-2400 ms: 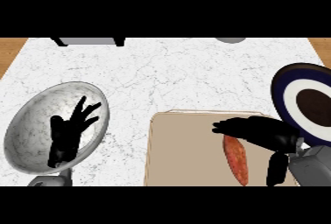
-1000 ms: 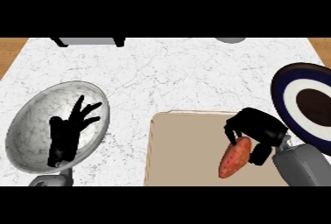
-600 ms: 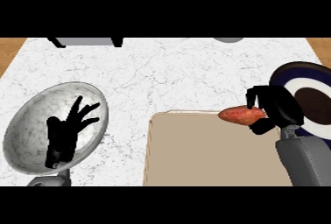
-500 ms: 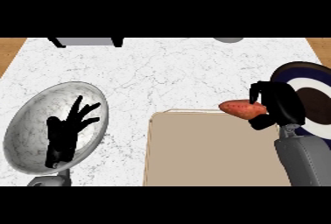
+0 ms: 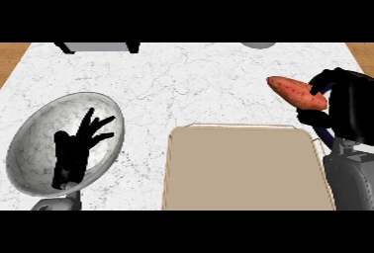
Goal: Pick the sweet potato from the tray and place it in the plate
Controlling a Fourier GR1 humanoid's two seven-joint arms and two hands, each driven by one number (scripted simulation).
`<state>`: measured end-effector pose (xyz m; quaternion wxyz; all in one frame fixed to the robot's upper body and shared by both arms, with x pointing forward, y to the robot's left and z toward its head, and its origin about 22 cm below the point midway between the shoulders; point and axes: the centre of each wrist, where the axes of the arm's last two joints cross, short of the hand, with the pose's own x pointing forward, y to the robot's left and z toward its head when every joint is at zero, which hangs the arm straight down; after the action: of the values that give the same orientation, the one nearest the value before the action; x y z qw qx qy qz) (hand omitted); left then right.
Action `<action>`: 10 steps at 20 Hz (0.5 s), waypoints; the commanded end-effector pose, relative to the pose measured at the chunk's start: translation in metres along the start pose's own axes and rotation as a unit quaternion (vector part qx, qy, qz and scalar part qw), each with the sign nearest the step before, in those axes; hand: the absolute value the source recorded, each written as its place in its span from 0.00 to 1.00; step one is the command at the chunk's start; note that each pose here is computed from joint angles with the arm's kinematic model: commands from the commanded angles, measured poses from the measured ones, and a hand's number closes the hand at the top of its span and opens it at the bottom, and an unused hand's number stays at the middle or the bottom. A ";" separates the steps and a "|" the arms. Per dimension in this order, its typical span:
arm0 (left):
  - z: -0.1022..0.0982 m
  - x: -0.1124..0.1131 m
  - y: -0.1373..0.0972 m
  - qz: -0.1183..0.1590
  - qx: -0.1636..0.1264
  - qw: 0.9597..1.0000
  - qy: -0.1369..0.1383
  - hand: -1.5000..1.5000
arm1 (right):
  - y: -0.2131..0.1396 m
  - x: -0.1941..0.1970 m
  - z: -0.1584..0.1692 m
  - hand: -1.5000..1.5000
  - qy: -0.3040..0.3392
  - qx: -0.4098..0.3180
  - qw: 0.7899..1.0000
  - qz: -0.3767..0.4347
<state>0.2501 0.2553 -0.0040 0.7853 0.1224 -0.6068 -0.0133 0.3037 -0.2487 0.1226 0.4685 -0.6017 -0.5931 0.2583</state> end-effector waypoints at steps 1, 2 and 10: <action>0.003 -0.005 -0.010 0.000 -0.010 1.000 0.016 0.50 | -0.008 -0.027 -0.002 1.00 0.055 -0.048 0.997 0.003; 0.009 -0.010 -0.004 0.005 -0.011 1.000 0.009 0.50 | -0.023 -0.005 -0.024 1.00 0.071 -0.042 0.997 0.006; 0.010 -0.004 -0.016 0.000 -0.003 1.000 0.009 0.50 | -0.009 -0.080 -0.036 1.00 0.123 -0.041 0.992 0.001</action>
<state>0.2446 0.2489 -0.0046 0.7812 0.1206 -0.6123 -0.0159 0.3073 -0.3027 0.1334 0.4970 -0.6430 -0.5554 0.1764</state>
